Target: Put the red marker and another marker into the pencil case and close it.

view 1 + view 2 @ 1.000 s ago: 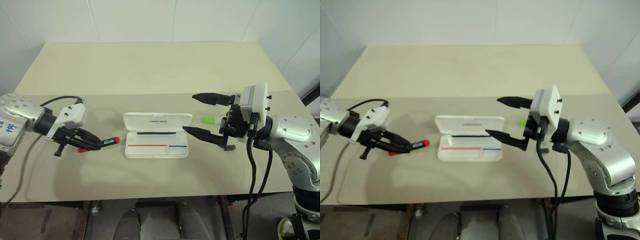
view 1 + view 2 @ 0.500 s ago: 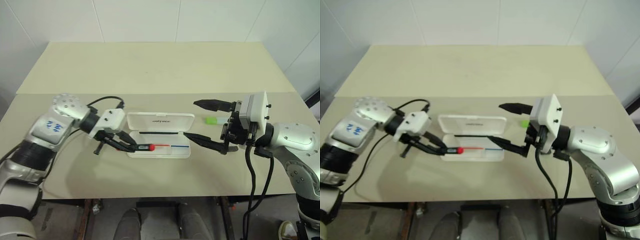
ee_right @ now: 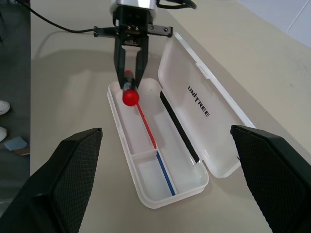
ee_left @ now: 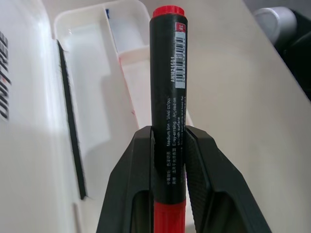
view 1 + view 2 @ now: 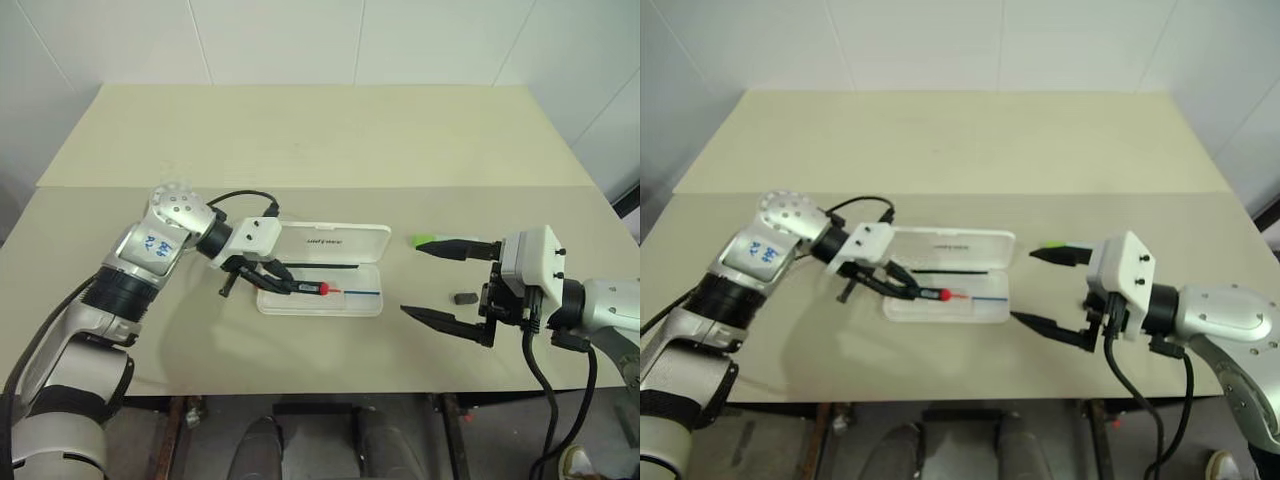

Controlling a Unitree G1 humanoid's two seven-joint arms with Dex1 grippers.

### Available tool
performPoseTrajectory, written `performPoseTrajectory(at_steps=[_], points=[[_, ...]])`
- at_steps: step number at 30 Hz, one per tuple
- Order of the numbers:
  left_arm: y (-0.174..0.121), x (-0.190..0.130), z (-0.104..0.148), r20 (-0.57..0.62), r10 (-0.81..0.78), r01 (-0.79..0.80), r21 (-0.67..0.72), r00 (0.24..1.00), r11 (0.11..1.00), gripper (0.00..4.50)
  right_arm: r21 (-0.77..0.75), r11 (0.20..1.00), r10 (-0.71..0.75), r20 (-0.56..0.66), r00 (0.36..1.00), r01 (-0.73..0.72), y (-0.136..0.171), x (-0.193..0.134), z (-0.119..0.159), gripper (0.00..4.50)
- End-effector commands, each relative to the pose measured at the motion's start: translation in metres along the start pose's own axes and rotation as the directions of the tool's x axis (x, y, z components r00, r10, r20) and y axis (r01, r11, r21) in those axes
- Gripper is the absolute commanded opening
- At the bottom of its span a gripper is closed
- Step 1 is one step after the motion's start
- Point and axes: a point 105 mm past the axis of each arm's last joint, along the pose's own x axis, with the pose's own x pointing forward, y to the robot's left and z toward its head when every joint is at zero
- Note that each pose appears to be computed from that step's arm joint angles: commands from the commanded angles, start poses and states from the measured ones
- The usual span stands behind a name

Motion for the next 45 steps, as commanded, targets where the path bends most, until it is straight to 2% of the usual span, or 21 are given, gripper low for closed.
performPoseTrajectory(at_steps=[1,15,26,37,38,45], points=[[0.009,-0.001,0.004,-0.01,0.041,-0.041,0.019,0.999,0.999,0.55,-0.059,0.998,-0.009,0.023,1.0,0.01,0.001,-0.003,0.013,4.5],[0.022,0.013,0.001,-0.044,0.131,-0.131,-0.013,0.99,0.991,0.55,-0.055,0.998,-0.023,0.06,0.998,0.026,0.003,0.005,0.019,4.5],[0.012,0.021,0.008,-0.034,0.092,-0.092,-0.019,0.995,0.996,0.55,-0.047,0.998,-0.028,0.076,0.997,0.031,0.005,0.009,0.019,4.5],[0.007,0.024,0.01,-0.034,0.078,-0.079,-0.017,0.996,0.997,4.31,-0.035,0.999,-0.032,0.089,0.996,0.035,0.006,0.011,0.019,4.5],[0.008,0.024,0.011,-0.035,0.079,-0.08,-0.016,0.996,0.997,4.48,-0.035,0.999,-0.032,0.089,0.995,0.036,0.006,0.012,0.019,4.5],[0.007,0.023,0.015,-0.019,0.077,-0.077,-0.01,0.997,0.997,4.48,-0.029,0.999,-0.029,0.095,0.995,0.032,0.007,0.014,0.019,4.5]])
